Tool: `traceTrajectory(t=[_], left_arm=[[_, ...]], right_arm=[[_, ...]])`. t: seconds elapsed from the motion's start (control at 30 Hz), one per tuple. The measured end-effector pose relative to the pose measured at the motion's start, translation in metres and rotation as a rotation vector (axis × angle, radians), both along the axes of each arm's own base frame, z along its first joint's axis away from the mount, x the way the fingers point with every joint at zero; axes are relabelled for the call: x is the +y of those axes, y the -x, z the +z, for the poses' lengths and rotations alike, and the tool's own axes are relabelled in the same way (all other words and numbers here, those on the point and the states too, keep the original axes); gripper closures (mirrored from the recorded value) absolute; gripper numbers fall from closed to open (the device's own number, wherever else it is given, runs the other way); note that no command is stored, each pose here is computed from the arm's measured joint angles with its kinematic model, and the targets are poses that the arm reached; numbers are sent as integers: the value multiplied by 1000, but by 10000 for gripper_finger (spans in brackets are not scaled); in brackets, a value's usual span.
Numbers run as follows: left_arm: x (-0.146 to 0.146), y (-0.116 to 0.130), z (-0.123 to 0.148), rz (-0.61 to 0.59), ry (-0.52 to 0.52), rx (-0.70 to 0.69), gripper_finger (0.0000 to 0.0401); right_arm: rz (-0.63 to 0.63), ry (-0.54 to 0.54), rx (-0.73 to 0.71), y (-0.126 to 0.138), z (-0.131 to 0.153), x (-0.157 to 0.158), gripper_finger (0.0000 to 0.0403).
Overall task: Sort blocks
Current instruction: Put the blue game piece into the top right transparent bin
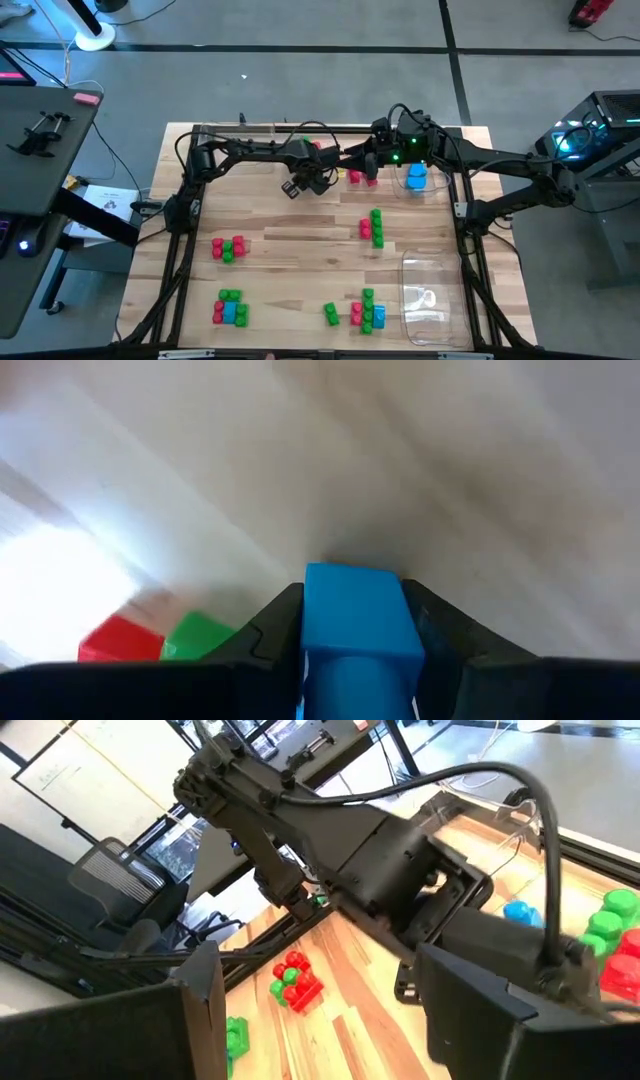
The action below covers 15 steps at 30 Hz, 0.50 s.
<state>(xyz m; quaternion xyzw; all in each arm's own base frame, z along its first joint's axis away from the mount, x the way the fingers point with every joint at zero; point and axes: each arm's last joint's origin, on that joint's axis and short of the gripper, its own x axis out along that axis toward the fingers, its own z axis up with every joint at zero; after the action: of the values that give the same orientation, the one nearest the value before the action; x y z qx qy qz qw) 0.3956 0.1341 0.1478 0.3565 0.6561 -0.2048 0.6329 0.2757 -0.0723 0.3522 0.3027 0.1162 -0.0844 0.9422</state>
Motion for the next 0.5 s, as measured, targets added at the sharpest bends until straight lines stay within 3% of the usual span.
traceTrajectory(t=[0.13, 0.27, 0.5], left_arm=[[-11, -5, 23, 57, 62, -103, 287], [-18, -6, 54, 174, 208, -247, 286], [-18, 17, 123, 248, 325, -465, 290]], right_arm=[[33, 11, -72, -1, 7, 1, 190], [83, 48, -224, 3, 26, 3, 190], [126, 163, -515, 29, 68, 12, 190]])
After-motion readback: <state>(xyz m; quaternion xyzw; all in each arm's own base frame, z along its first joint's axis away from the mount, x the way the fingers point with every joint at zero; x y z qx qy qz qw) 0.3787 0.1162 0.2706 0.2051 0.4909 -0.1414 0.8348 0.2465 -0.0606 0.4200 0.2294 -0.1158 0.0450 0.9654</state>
